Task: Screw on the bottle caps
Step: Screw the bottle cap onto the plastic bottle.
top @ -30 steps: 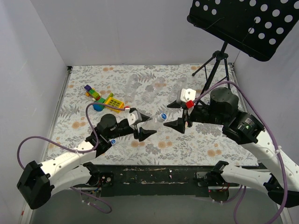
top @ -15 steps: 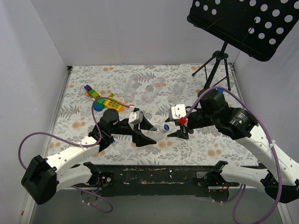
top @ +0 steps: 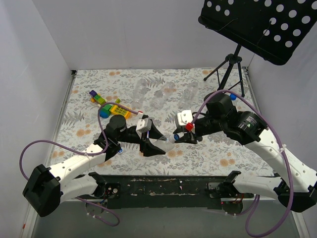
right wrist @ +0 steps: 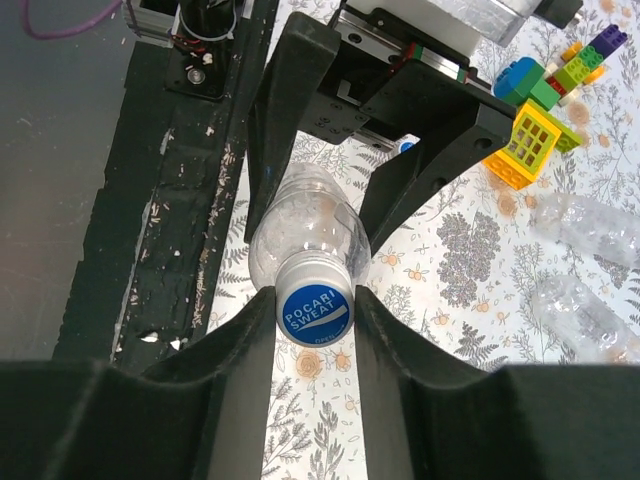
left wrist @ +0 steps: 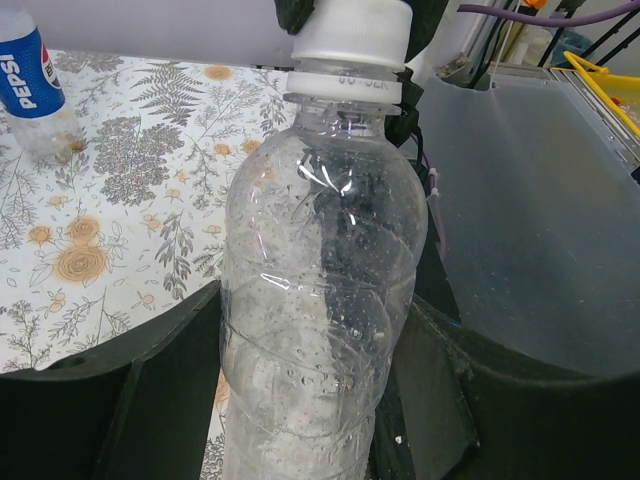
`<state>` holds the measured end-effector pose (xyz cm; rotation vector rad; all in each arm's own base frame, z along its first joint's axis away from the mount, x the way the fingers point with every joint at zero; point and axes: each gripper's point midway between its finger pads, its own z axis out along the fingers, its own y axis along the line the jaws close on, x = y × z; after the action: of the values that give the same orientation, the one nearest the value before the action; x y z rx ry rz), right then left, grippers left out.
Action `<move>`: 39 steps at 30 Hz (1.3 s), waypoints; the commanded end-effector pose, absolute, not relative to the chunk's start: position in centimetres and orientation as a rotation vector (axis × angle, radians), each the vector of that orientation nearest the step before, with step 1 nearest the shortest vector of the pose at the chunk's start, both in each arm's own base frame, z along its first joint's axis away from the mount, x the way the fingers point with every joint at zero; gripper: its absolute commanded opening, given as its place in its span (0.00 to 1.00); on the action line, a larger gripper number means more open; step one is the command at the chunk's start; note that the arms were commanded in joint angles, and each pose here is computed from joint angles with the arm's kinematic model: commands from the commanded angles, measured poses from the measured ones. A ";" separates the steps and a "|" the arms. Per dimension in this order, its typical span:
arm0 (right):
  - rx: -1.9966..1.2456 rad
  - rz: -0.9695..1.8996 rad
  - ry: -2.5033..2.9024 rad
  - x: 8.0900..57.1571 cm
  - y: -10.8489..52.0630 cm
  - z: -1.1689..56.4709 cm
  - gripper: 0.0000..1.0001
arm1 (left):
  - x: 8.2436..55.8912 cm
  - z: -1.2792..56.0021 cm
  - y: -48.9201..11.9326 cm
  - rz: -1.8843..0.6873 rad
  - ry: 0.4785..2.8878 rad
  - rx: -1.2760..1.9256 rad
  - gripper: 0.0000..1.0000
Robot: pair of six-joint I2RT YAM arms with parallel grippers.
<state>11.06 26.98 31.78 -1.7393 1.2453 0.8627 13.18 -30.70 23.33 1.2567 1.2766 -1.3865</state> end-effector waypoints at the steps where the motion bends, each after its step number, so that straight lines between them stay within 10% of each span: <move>1: -1.700 0.872 1.280 11.4 27.3 32.7 0.37 | 13.6 25.7 -30.6 -1.337 1.185 1.245 0.08; 9: -1.313 0.827 1.697 16.1 28.4 31.1 0.03 | 18.2 26.7 -29.2 -1.014 1.183 1.013 0.08; 27: -0.541 1.129 2.203 18.7 32.8 26.4 0.03 | 23.1 23.8 -25.2 -0.165 1.216 0.926 0.09; 30: -0.569 1.135 2.135 18.9 32.8 27.8 0.11 | 23.1 23.2 -25.3 -0.134 1.221 0.961 0.09; 35: -0.818 1.009 1.938 18.5 31.1 31.5 0.59 | 22.3 22.3 -26.7 -0.284 1.284 1.015 0.09; 39: -0.993 0.846 1.772 18.4 28.7 34.1 0.70 | 21.2 22.1 -28.0 -0.512 1.317 1.077 0.08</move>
<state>19.08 30.73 28.06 -0.7869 2.0626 0.9555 22.42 -26.17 20.27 1.0405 1.3307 -0.2765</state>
